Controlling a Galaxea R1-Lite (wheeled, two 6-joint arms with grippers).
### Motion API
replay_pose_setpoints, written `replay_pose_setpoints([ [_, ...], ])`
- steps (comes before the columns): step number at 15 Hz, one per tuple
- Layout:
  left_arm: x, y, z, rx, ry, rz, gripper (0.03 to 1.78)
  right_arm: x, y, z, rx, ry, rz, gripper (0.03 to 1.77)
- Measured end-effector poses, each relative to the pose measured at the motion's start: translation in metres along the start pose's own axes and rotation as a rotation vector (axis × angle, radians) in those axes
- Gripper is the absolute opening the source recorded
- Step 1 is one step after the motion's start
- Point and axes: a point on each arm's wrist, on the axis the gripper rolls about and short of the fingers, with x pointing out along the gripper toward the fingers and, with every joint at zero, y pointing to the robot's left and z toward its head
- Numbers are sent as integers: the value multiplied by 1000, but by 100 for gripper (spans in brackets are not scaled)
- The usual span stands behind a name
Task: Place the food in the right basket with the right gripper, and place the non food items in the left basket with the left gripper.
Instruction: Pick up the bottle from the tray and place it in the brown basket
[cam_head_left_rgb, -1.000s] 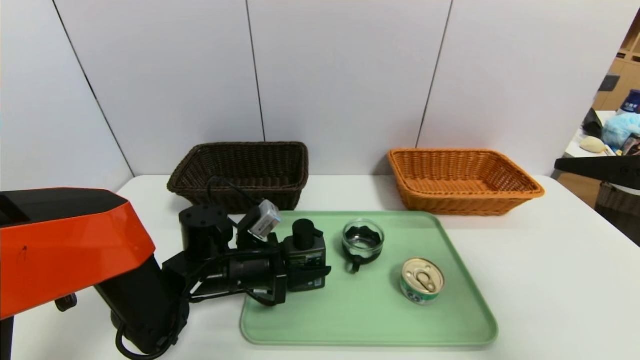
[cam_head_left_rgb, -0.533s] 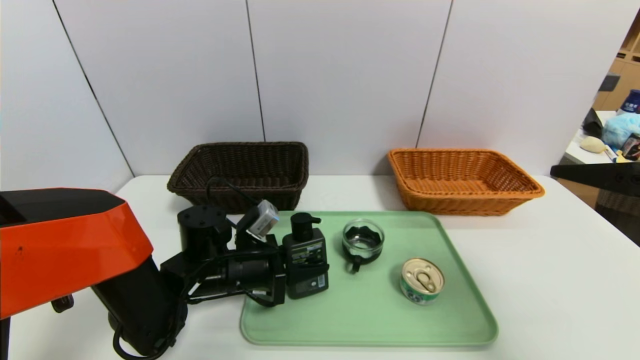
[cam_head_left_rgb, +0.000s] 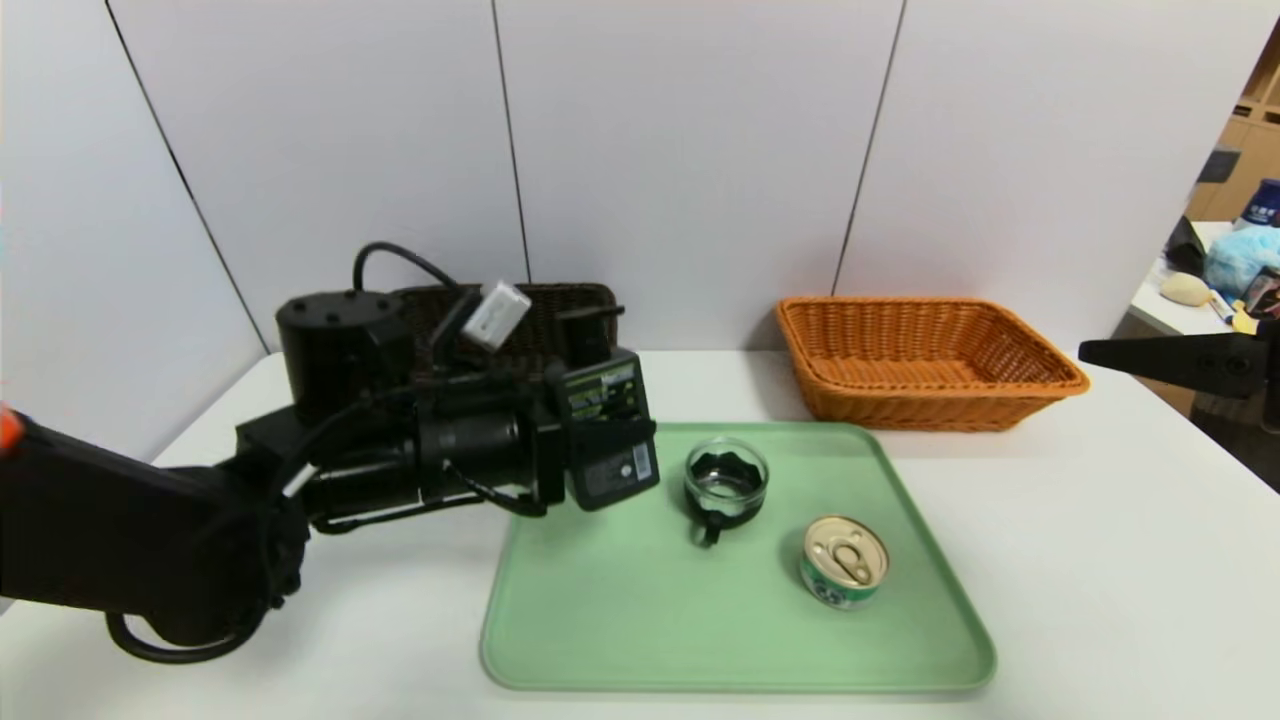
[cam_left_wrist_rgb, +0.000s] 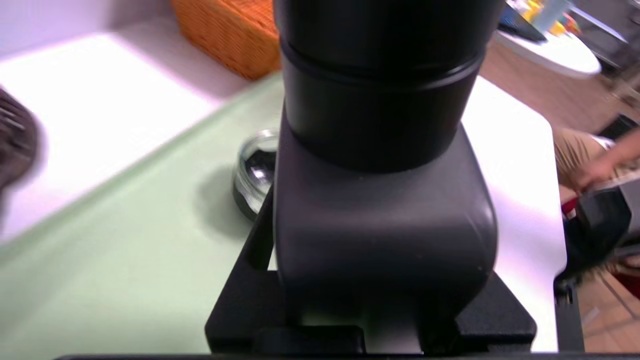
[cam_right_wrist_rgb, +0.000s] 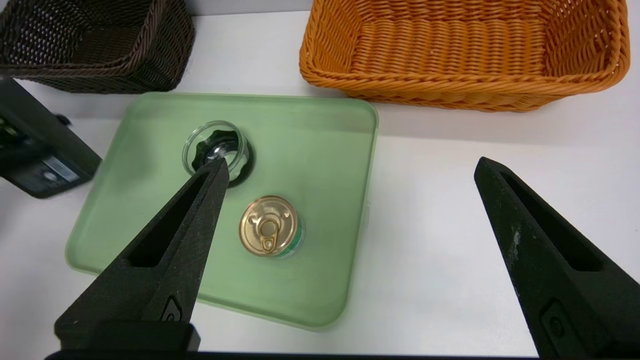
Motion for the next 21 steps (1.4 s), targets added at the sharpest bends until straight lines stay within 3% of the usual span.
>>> replay_pose_setpoints([
  [5,-18,-6,62,-2,-52,301,62,29,1,0,5,77,12,170],
  [11,-37,31,104,-13,-89,596,62,49,0,-3,10,129,11,170],
  [17,-21,91,95,-79,-31,827,62,45,0,-5,10,130,11,170],
  [21,-5,125,79,-113,20,887,62,41,0,-6,10,125,13,170],
])
